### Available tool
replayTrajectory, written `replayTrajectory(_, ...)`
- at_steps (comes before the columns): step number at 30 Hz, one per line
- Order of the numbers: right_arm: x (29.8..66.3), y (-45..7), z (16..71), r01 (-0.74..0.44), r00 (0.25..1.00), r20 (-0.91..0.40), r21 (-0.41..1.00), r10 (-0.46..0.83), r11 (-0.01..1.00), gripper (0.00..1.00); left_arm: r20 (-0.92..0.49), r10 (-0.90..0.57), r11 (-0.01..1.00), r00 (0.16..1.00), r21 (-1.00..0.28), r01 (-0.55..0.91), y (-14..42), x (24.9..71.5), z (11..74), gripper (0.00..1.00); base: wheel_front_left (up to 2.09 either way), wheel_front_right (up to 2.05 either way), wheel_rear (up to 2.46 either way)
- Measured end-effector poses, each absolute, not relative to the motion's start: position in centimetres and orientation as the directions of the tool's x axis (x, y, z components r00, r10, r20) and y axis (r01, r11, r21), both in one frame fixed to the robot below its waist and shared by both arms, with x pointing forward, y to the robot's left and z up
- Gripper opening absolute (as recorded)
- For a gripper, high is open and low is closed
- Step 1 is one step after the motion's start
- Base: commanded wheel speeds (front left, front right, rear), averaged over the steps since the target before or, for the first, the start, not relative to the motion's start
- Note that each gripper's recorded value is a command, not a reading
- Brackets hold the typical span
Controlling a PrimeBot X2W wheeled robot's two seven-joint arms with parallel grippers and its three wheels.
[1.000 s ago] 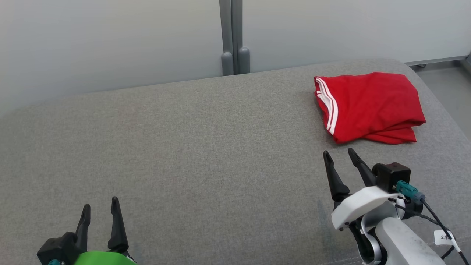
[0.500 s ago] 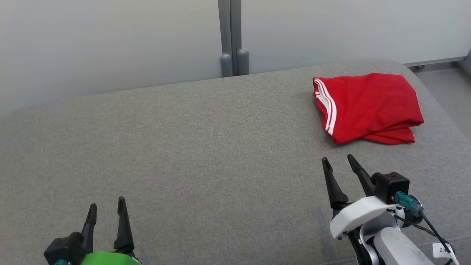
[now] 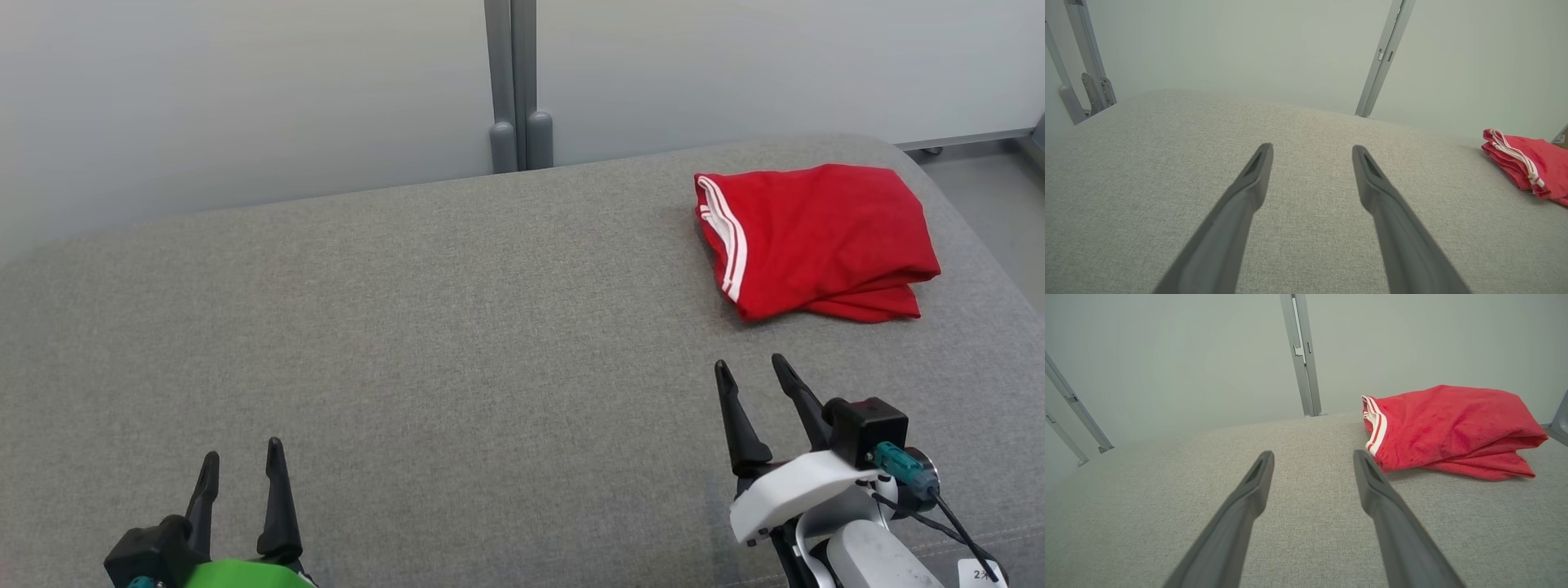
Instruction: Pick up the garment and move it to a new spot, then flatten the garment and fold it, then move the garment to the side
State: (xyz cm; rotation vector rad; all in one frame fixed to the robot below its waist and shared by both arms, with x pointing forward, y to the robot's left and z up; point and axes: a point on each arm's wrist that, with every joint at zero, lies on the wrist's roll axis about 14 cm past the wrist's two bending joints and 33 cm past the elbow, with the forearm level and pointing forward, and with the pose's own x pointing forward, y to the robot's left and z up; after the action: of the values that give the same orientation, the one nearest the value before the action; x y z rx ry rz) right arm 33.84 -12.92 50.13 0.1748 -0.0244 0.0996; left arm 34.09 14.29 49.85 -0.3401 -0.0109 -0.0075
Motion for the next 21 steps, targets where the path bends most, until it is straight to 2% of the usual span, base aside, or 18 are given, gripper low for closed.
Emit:
replayTrajectory(3, 33.8, -12.9, 50.3, -0.100, 0.995, 0.040, 0.171, 0.094, 0.980, 1.00, 0.013, -0.006, 0.943, 1.000, -0.334, 0.010, 14.3, 34.0, 49.9, 1.00, 0.00, 0.00, 0.00)
replayTrajectory(4, 33.8, -12.9, 50.4, -0.099, 0.995, 0.043, 0.170, 0.093, 0.980, 0.00, 0.013, -0.006, 0.943, 1.000, -0.334, 0.010, 14.3, 34.0, 49.9, 0.00, 0.00, 0.00, 0.00)
replayTrajectory(10, 32.2, -12.7, 47.2, -0.082, 0.994, -0.056, 0.180, 0.094, 0.980, 0.00, -0.053, -0.003, 0.940, 0.999, -0.341, -0.015, 13.9, 33.5, 47.9, 0.00, 0.00, 0.00, 0.00)
replayTrajectory(21, 32.5, -13.2, 47.0, -0.049, 0.994, -0.078, 0.297, 0.075, 0.954, 0.00, -0.102, 0.007, 0.893, 0.995, -0.447, -0.052, 14.4, 33.2, 46.9, 0.00, 0.00, 0.00, 0.00)
